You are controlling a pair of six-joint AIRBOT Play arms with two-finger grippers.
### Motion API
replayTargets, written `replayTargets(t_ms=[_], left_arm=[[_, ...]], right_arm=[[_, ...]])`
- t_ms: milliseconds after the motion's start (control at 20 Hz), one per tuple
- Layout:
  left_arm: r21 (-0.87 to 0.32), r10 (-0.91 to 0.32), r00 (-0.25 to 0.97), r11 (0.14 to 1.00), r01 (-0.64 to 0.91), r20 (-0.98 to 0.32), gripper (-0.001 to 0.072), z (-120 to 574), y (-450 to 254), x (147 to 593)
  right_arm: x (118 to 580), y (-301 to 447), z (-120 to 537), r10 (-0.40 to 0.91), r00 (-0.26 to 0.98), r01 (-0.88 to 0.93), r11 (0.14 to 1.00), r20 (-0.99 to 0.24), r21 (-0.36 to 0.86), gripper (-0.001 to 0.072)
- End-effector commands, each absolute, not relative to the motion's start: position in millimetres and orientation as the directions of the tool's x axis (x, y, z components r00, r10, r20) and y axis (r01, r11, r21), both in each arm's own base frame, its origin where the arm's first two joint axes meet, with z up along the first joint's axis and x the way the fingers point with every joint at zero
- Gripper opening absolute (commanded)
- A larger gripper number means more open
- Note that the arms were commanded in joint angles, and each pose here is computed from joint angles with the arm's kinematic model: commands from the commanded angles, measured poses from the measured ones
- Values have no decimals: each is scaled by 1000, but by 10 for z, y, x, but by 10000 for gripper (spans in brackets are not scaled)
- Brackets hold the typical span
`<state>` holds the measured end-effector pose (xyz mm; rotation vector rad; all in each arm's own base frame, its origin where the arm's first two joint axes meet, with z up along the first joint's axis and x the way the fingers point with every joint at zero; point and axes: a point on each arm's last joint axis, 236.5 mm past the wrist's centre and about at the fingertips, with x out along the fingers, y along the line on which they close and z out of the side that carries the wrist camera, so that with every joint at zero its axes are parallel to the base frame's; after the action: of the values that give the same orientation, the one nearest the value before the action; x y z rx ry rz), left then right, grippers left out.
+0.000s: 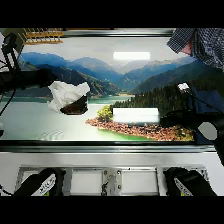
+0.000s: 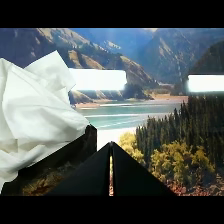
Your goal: Fold the clothes and pants, and hang the long-sleeved shirts on hangers.
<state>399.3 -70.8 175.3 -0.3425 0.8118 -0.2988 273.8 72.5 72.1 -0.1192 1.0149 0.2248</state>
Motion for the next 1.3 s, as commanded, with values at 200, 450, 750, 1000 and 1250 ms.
replayTargets(t_ms=[200,450,750,1000,1250], left_arm=[[-397,-381,663,908,135,-644,401,1741,-696,4062],[-274,-337,401,939,206,-852,684,703,-1009,3999],[-70,-157,229,935,346,-961,684,-436,-1400,4017],[-82,-138,158,945,317,-978,219,-720,-1458,3935],[-83,-229,386,929,360,-893,5,473,-1638,4217]], right_arm=[[2737,728,720,131,507,-242,970,-852,6,16],[2737,728,720,131,507,-242,970,-852,6,16],[2736,729,720,132,506,-242,970,-852,6,16],[2736,729,720,132,506,-242,970,-852,6,16],[2735,736,721,135,506,-242,970,-852,10,16]])
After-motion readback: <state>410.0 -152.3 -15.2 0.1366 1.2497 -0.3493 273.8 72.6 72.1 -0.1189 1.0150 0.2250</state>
